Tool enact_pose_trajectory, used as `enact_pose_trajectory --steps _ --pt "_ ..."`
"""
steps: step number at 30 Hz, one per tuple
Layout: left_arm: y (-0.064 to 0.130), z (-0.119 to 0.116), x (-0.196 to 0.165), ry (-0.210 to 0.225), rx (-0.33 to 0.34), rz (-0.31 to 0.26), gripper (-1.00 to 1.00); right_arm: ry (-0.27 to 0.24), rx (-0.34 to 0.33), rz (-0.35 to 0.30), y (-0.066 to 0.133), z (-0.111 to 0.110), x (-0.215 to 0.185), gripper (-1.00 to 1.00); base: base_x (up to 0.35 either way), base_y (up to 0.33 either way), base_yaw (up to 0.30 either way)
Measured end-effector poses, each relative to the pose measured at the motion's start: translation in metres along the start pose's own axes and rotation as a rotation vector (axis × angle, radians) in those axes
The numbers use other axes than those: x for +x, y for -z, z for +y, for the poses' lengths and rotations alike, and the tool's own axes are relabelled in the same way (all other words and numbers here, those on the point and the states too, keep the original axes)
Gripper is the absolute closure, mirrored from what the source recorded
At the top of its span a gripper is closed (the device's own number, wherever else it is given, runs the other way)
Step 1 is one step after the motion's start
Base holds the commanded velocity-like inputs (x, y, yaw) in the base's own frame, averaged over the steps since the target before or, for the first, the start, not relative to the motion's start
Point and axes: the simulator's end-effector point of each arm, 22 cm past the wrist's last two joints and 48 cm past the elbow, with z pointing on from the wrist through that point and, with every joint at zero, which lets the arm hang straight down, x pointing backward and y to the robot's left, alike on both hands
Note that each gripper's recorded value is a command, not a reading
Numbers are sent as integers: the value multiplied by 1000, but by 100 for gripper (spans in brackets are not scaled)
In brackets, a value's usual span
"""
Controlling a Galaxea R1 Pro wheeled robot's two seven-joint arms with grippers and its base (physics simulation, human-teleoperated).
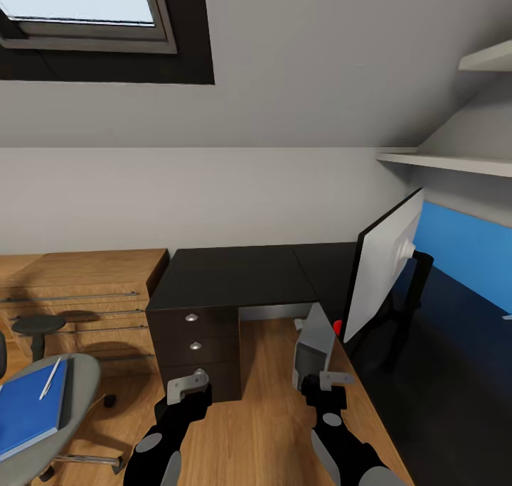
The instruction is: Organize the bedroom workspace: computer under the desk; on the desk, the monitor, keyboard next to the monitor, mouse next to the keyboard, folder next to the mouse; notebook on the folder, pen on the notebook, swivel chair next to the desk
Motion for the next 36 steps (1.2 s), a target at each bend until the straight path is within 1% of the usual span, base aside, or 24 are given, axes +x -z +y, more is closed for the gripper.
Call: enact_pose_trajectory --steps 1,3,16,25,34,36 --pt "0 0 0 0 0 -1 -100 -11 1 -29 1 0 -6 100 0 6 247" --pt "0 0 -1 0 0 -2 -100 -13 1 -33 1 0 -7 100 0 150 250" --pt "2 -2 -4 -3 3 -10 -100 -12 1 -43 2 0 -12 100 21 298 252" --pt "4 -3 -6 -2 6 -13 -100 -14 13 -50 3 -4 -15 100 17 45 249" --pt "11 -5 -18 -4 6 -14 -100 -16 22 -56 9 -9 -31 100 3 1 33" --pt "13 -6 -21 -4 6 -15 -100 -17 22 -58 11 -9 -34 100 164 0 1"
